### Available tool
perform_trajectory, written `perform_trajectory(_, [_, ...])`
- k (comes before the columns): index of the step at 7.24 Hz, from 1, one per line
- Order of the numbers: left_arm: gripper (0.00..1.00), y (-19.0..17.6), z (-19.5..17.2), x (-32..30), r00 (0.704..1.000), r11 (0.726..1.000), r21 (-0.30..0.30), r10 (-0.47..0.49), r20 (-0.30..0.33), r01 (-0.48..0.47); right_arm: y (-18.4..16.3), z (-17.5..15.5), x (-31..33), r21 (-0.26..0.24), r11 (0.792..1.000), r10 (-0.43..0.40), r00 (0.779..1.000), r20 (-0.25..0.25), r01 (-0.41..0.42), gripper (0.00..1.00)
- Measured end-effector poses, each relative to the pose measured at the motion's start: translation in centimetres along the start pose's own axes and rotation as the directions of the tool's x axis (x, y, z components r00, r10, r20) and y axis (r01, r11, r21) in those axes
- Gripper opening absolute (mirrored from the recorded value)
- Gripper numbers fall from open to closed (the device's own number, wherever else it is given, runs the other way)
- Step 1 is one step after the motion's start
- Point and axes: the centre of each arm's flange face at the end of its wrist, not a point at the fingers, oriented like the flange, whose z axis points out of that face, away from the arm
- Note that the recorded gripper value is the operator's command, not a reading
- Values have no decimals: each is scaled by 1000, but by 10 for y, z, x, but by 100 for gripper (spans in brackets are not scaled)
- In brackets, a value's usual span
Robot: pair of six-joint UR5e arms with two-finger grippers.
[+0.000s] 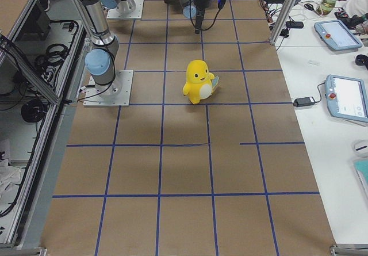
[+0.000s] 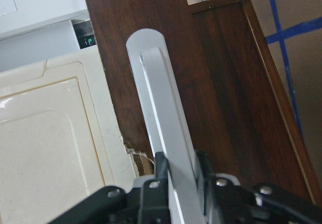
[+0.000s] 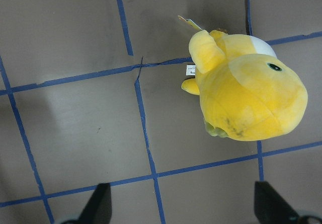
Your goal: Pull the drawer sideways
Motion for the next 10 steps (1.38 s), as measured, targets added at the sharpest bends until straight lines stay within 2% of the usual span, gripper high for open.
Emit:
perform_trajectory(2, [100,1,-3,-5,1000,1000,3,-18,-5,18,0,0,0,0,1000,1,1000,0,-1,100])
perform_trajectory(4, [98,6,-22,-29,998,999,21,-47,-31,48,0,0,0,0,1000,1,1000,0,-1,100])
perform_trajectory(5, [98,9,-36,-52,996,999,8,-50,-80,51,0,0,0,0,1000,0,1000,0,0,100])
perform_trajectory(6, [98,14,-49,-85,981,997,-35,-80,-177,75,0,0,0,0,1000,0,1000,0,0,100])
perform_trajectory(7, [98,20,-61,-121,938,991,-92,-126,-324,101,0,0,0,0,1000,0,1000,0,0,100])
perform_trajectory(8, [98,27,-74,-156,853,985,-124,-167,-495,121,0,0,0,-1,1000,0,1000,0,0,100])
perform_trajectory(9, [98,36,-81,-186,743,981,-132,-193,-641,141,0,0,0,-1,1000,0,1000,0,0,100])
perform_trajectory(10, [98,49,-78,-216,628,981,-132,-195,-754,146,0,0,0,0,1000,0,1000,0,0,100])
